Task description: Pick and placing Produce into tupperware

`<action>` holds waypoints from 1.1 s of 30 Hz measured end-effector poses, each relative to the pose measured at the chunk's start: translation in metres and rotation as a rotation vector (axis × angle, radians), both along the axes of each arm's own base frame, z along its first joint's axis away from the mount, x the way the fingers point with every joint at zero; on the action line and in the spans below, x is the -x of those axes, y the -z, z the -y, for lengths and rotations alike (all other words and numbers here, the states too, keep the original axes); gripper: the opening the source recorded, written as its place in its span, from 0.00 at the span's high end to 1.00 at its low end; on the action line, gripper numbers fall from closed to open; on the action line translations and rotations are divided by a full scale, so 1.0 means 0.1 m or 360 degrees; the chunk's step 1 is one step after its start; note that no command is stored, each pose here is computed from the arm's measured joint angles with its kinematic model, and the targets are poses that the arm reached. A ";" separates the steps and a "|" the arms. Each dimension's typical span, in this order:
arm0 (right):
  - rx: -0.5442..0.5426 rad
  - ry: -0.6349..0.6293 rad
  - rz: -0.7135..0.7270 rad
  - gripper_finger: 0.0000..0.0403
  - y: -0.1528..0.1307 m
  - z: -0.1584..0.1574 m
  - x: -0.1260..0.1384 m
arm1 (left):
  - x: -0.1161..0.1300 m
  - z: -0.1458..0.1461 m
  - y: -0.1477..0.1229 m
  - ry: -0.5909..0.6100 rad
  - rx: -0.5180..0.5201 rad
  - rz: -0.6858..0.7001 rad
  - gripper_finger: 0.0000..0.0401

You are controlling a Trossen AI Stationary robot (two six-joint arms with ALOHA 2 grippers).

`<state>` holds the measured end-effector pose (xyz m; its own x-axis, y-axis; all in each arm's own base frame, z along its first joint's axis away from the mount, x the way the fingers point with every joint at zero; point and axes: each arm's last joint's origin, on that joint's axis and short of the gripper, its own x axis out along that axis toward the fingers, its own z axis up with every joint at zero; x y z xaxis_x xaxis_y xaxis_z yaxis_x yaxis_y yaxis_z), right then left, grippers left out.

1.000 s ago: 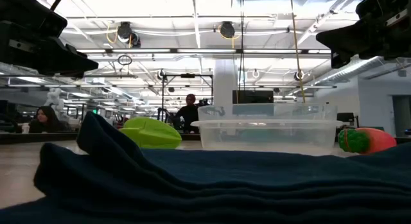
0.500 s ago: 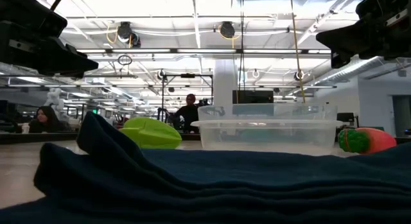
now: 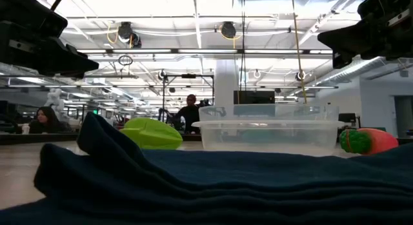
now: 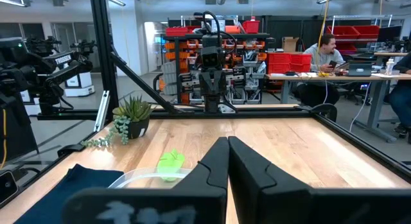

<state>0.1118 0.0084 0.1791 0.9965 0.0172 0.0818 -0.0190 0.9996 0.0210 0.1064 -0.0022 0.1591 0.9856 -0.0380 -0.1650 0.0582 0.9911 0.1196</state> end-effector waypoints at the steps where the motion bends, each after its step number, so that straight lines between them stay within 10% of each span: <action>1: 0.0001 0.0000 -0.0001 1.00 0.00 0.00 0.00 | 0.00 0.00 0.00 0.0001 0.0000 0.0000 1.00; 33: -0.0039 -0.0003 0.0011 1.00 -0.01 0.00 0.00 | -0.01 0.00 -0.18 0.0000 0.0010 0.0300 1.00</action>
